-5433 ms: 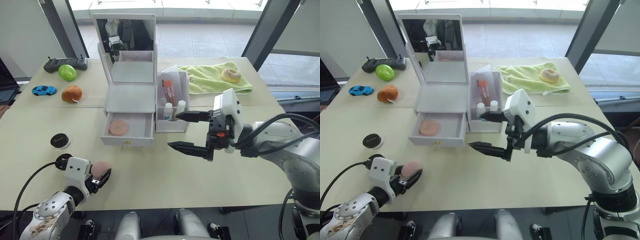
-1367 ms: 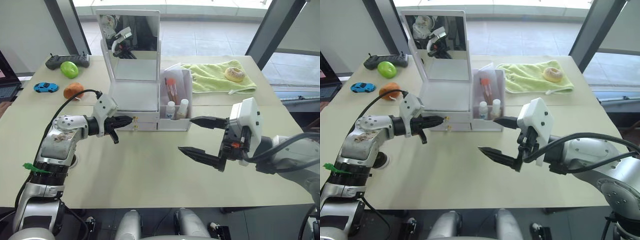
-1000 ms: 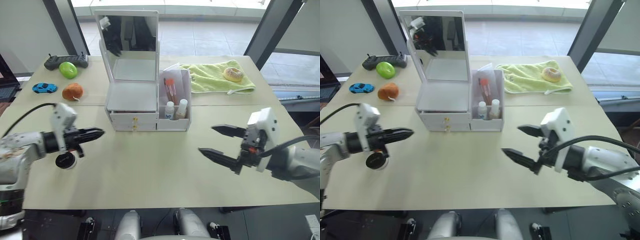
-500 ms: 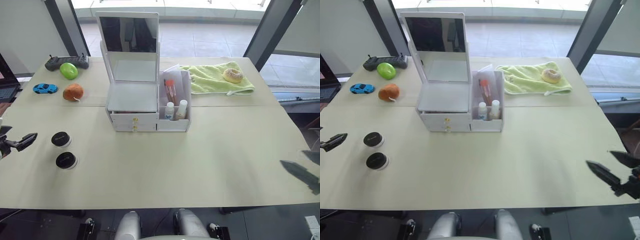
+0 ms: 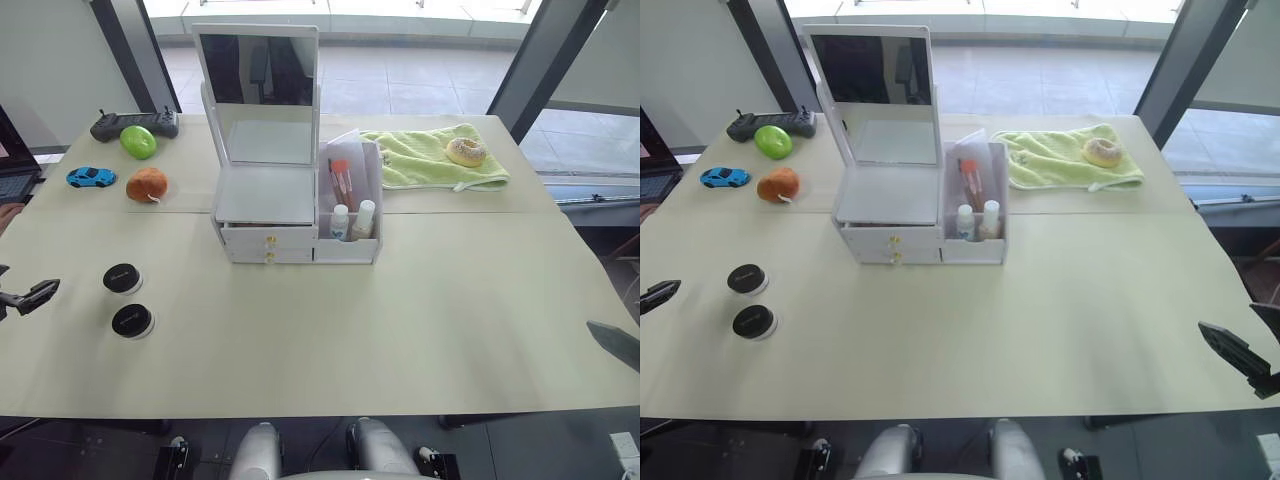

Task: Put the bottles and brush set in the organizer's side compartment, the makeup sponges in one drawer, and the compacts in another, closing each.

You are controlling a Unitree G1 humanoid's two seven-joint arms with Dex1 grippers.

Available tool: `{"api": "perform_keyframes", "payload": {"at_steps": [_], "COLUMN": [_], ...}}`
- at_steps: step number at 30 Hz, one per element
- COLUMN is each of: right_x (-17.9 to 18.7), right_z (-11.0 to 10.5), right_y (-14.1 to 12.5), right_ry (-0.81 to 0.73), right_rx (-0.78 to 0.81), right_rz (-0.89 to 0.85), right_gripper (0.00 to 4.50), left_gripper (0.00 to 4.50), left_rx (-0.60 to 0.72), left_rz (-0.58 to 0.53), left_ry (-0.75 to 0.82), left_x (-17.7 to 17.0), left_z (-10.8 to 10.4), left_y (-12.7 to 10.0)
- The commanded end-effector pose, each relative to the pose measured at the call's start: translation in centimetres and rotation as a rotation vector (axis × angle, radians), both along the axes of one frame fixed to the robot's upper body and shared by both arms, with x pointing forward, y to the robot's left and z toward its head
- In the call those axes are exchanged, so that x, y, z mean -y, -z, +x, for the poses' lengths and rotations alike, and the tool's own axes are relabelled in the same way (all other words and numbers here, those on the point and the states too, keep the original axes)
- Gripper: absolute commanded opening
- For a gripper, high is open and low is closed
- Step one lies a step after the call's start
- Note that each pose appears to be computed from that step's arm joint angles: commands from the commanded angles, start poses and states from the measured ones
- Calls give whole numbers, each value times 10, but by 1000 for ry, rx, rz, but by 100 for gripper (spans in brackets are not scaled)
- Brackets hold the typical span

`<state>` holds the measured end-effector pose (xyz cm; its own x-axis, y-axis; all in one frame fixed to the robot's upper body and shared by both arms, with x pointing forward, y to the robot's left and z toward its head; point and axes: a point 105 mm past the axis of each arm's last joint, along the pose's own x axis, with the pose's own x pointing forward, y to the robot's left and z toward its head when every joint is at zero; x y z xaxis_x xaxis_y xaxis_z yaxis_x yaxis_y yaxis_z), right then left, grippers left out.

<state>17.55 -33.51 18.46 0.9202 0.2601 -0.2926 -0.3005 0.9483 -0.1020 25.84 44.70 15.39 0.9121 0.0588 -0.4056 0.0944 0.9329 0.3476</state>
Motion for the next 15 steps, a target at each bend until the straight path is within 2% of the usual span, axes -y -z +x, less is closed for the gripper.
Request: {"api": "perform_keyframes", "payload": {"at_steps": [1,3,7,11,12,15], "right_x": [-16,-30,-74,-135,-155,-187], "right_z": [7,12,27,46,53,63], "right_y": [-8,-10,-16,-25,-27,-30], "right_ry": [-55,-103,-257,-461,-524,-627], "right_rx": [11,3,6,64,86,105], "right_rz": [-23,-26,-34,5,26,47], "right_gripper": [450,450,450,450,450,450], "left_gripper": [446,446,446,446,446,446], "left_rx": [30,36,91,68,60,71], "left_rz": [48,24,-138,-294,-342,-427], "left_ry": [19,57,213,366,401,419], "left_x": [1,11,59,120,145,194], "left_z": [0,1,9,11,8,-2], "left_y": [-16,-14,-13,10,24,47]}}
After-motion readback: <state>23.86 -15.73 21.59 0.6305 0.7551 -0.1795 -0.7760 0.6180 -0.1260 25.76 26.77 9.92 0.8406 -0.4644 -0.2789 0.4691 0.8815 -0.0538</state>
